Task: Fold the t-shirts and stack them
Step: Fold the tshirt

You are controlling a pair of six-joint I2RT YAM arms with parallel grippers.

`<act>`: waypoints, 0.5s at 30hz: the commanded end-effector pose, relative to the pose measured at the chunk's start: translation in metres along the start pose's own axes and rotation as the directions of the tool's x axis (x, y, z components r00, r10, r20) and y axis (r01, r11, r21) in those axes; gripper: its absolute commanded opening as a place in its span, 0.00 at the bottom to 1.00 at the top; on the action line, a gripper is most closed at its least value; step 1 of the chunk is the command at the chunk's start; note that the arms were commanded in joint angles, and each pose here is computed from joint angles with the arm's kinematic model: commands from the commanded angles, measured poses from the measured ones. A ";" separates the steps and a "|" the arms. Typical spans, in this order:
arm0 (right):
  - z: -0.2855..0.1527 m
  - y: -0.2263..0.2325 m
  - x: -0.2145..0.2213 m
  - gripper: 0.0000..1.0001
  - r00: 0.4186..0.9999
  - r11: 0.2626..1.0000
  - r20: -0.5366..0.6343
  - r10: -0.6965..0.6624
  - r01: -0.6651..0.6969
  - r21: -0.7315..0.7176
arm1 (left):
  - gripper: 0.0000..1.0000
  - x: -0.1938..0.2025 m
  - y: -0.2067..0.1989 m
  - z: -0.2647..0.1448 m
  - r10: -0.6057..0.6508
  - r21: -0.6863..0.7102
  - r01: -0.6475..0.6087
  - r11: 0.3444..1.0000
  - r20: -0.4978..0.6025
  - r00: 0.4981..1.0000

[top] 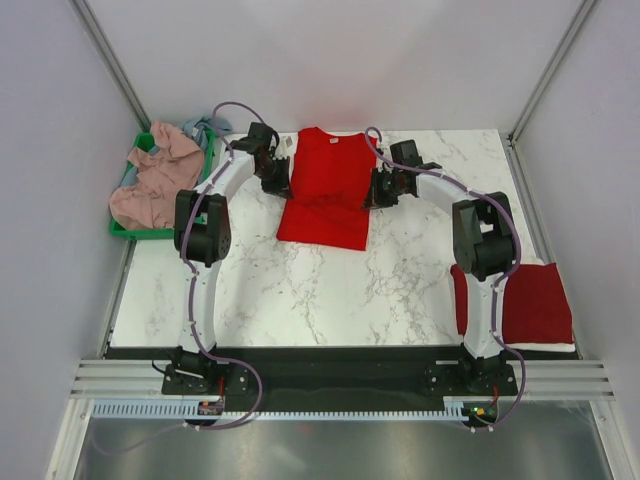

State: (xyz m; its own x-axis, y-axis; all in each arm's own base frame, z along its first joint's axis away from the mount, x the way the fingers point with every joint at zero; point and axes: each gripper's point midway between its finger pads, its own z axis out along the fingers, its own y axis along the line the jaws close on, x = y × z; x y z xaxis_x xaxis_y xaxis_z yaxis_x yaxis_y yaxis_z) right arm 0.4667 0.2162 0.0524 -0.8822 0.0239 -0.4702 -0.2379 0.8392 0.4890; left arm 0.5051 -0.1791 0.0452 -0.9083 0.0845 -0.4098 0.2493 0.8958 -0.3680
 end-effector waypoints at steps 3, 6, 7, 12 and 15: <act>0.000 0.003 -0.034 0.14 0.994 0.999 0.096 -0.053 0.054 0.001 | 0.14 -0.033 0.003 -0.008 0.102 -0.060 -0.096 0.994 0.096 0.990; -0.010 0.022 -0.058 0.40 0.981 0.993 0.161 -0.113 0.118 -0.022 | 0.54 -0.045 -0.007 -0.027 0.150 -0.093 -0.139 0.986 0.134 0.979; -0.023 0.030 -0.068 0.42 0.972 0.989 0.190 -0.137 0.143 -0.020 | 0.61 -0.048 -0.008 -0.035 0.167 -0.135 -0.148 0.980 0.144 0.975; -0.066 0.035 -0.061 0.47 0.967 0.991 0.217 -0.131 0.131 0.014 | 0.92 -0.039 -0.009 -0.088 0.153 -0.205 -0.116 0.972 0.175 0.973; -0.078 0.031 -0.026 0.48 0.986 0.999 0.159 -0.051 0.053 -0.008 | 0.92 -0.010 -0.008 -0.103 0.089 -0.135 -0.072 0.988 0.126 0.988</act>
State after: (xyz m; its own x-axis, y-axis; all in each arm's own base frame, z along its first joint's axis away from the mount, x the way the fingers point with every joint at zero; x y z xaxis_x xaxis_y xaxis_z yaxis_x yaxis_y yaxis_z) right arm 0.4729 0.2088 0.1153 -0.7927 0.0330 -0.6088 -0.3049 0.8433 0.4427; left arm 0.4941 -0.1595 0.0951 -0.8554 0.1348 -0.5001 0.2727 0.9381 -0.2136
